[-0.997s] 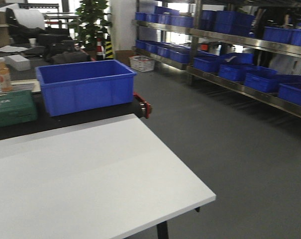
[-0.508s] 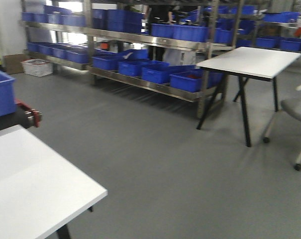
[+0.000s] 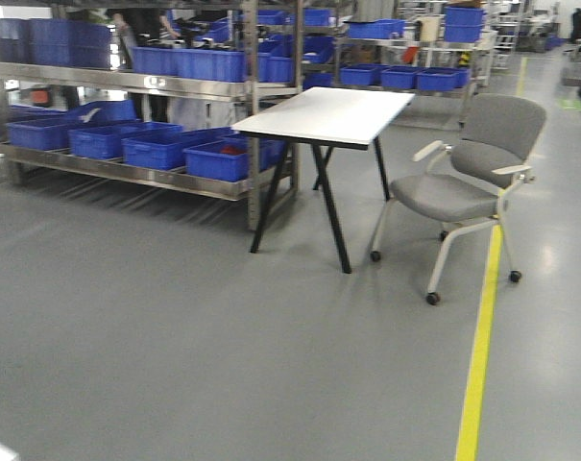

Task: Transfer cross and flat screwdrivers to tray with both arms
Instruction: 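Hold both screwdrivers while the base turns away from the table, then hold both screwdrivers while the base drives past the blue-bin shelves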

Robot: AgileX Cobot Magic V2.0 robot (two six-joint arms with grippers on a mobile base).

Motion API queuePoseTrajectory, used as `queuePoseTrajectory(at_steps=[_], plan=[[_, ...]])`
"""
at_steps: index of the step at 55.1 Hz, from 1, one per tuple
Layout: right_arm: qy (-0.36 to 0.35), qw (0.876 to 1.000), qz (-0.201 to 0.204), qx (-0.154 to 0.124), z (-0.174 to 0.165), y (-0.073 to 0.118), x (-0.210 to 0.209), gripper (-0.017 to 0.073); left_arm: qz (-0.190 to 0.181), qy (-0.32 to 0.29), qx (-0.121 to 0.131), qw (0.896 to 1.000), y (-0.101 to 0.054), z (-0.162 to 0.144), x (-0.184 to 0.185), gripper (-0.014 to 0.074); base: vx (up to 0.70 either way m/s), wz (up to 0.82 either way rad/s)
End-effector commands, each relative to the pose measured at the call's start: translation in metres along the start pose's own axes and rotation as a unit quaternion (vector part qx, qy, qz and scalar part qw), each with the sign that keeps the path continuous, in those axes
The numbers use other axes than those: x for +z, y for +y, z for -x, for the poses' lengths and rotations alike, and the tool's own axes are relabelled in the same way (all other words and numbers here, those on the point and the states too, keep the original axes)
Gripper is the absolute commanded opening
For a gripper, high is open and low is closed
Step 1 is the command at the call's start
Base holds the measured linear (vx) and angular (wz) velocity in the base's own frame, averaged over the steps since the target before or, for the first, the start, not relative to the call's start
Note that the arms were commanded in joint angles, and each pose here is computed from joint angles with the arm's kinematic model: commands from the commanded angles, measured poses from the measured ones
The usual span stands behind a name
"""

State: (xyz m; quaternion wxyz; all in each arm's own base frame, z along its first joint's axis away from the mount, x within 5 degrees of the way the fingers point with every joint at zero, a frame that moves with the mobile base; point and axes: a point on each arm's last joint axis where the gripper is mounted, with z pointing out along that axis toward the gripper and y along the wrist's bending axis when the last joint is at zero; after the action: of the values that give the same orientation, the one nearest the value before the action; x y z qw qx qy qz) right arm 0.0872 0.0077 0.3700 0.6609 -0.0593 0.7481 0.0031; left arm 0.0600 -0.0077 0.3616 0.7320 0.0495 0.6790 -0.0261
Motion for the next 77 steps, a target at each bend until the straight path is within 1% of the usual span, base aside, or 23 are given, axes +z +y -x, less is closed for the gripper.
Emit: queuePoseTrajectory(at_steps=[1, 20, 50, 65, 77], plan=[[-0.054, 0.998, -0.016, -0.001, 0.0166, -0.0034, -0.0021, -0.0008, 0.004, -0.053, -0.006, 0.999, 0.0012, 0.0161, -0.0001, 0.0000, 0.29, -0.36], [-0.054, 0.998, -0.016, -0.001, 0.0166, -0.0034, -0.0021, -0.0008, 0.004, -0.053, -0.006, 0.999, 0.0012, 0.0161, -0.0001, 0.0000, 0.36, -0.24], [-0.054, 0.998, -0.016, -0.001, 0.0166, -0.0034, -0.0021, -0.0008, 0.004, -0.053, -0.006, 0.999, 0.0012, 0.0161, -0.0001, 0.0000, 0.47, -0.07], [-0.054, 0.998, -0.016, -0.001, 0.0166, -0.0034, -0.0021, -0.0008, 0.004, -0.053, -0.006, 0.999, 0.0012, 0.0161, -0.0001, 0.0000, 0.54, 0.11], [-0.054, 0.998, -0.017, -0.001, 0.0166, -0.0034, -0.0021, -0.0008, 0.004, -0.053, -0.006, 0.999, 0.0012, 0.0161, -0.0001, 0.0000, 0.56, 0.41]])
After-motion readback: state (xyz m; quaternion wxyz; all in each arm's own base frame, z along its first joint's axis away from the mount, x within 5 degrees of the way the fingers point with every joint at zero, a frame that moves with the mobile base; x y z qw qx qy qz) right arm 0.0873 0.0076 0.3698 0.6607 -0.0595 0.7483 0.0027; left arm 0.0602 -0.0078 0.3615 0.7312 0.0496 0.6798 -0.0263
